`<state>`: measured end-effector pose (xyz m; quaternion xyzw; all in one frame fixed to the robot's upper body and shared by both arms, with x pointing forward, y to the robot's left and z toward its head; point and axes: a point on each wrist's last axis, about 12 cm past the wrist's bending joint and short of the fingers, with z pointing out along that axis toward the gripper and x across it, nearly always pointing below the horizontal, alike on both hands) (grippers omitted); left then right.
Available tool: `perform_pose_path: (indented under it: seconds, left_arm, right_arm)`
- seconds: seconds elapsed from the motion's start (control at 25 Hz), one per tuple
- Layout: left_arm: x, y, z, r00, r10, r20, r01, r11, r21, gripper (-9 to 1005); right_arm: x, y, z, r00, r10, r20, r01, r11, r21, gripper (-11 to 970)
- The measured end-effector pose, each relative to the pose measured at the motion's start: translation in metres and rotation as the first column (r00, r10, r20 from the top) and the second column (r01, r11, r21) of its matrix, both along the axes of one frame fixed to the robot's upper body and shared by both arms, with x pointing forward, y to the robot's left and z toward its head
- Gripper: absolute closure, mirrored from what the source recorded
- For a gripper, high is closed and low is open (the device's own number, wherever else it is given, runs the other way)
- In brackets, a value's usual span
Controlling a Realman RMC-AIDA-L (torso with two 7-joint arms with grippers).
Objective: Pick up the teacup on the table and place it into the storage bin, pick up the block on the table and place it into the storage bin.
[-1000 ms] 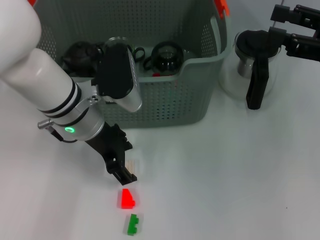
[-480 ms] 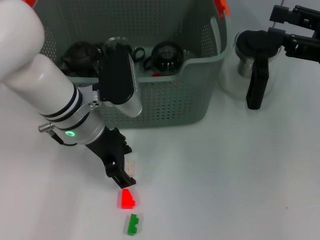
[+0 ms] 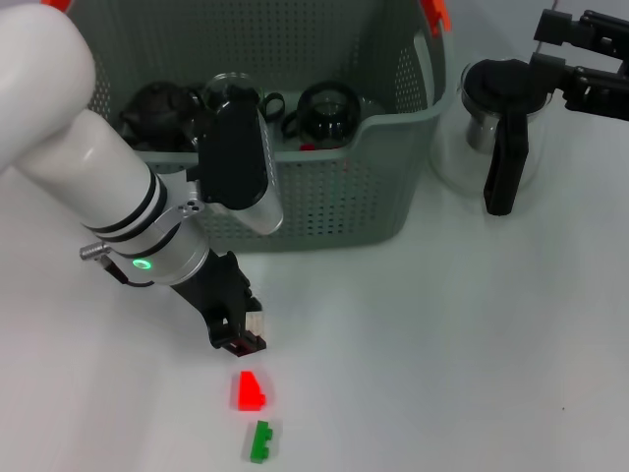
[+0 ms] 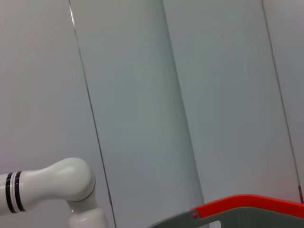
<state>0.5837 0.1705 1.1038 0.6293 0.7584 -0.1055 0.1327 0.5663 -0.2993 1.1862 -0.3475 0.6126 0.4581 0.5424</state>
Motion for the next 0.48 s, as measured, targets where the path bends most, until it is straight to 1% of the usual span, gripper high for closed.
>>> perform_pose_path:
  seconds: [0.2, 0.48]
  left_arm:
    - [0.0003, -0.0003, 0.0001, 1.000, -0.004, 0.004, 0.004, 1.000, 0.006, 531]
    - [0.0011, -0.0008, 0.0059, 1.000, -0.012, 0.011, 0.012, 1.000, 0.007, 550]
  right_arm:
    - [-0.0001, -0.0003, -0.0001, 1.000, -0.001, 0.001, 0.001, 1.000, 0.000, 141]
    - [-0.0003, -0.0008, 0.0000, 1.000, -0.004, 0.004, 0.004, 1.000, 0.003, 141]
